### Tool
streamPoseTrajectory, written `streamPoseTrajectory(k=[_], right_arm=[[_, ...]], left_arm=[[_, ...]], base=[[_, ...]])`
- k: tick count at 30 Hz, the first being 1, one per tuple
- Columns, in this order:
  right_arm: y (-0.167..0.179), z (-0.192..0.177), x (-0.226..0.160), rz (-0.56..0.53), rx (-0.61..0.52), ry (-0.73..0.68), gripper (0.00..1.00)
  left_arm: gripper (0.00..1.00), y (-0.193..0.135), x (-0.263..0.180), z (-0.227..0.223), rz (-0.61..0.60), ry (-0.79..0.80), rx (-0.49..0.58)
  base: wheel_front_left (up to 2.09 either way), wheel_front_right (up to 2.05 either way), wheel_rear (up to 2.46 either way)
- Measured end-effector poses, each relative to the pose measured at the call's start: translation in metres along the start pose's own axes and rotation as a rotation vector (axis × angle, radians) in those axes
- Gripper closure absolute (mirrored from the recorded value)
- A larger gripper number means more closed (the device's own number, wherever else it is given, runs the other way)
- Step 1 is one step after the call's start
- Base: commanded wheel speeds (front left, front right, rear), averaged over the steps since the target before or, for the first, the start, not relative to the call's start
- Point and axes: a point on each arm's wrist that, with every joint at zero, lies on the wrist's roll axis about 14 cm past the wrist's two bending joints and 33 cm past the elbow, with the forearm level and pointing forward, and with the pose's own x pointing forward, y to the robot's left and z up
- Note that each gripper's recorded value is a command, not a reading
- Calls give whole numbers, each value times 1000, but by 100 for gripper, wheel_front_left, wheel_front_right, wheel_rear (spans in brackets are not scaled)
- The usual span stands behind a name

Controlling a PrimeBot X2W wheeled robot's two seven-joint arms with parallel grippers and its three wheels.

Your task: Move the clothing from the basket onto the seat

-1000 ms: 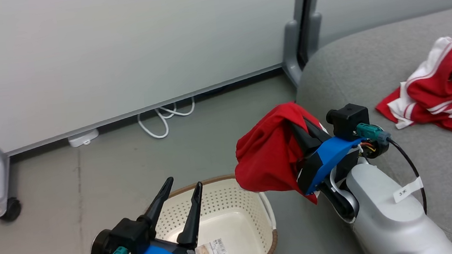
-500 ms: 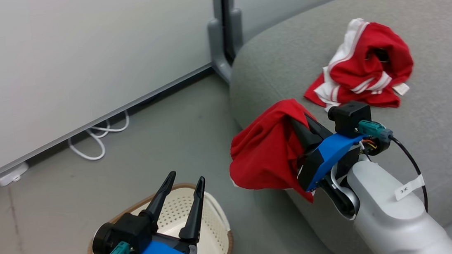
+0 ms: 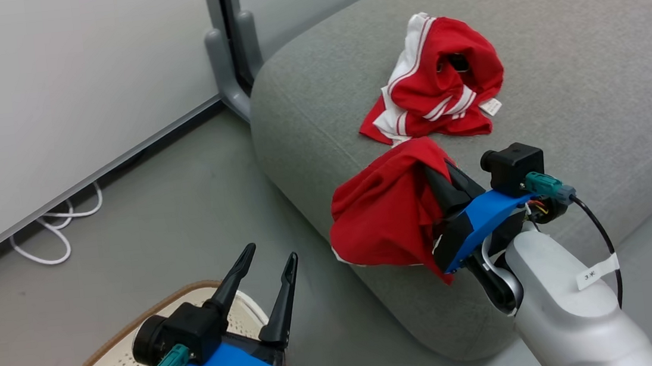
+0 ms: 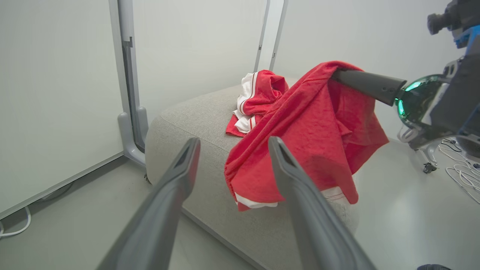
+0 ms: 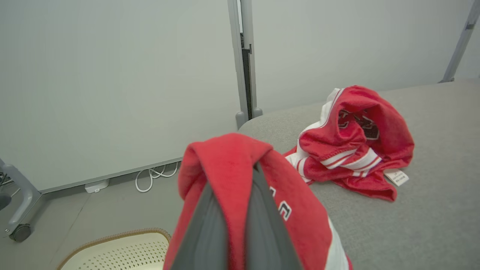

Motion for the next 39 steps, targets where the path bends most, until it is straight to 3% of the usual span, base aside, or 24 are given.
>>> streamPoseTrajectory(k=[20, 28, 39], right_arm=[[-9, -3, 3, -28, 0, 12, 100], [-31, 46, 48, -67, -66, -72, 100], [-101, 138, 113, -219, -158, -241, 100]], left_arm=[[0, 1, 9, -3, -24, 3, -19], [0, 16, 11, -5, -12, -11, -19], [0, 49, 22, -6, -8, -54, -23]], base=[[0, 0, 0], [0, 0, 0], [0, 0, 0]])
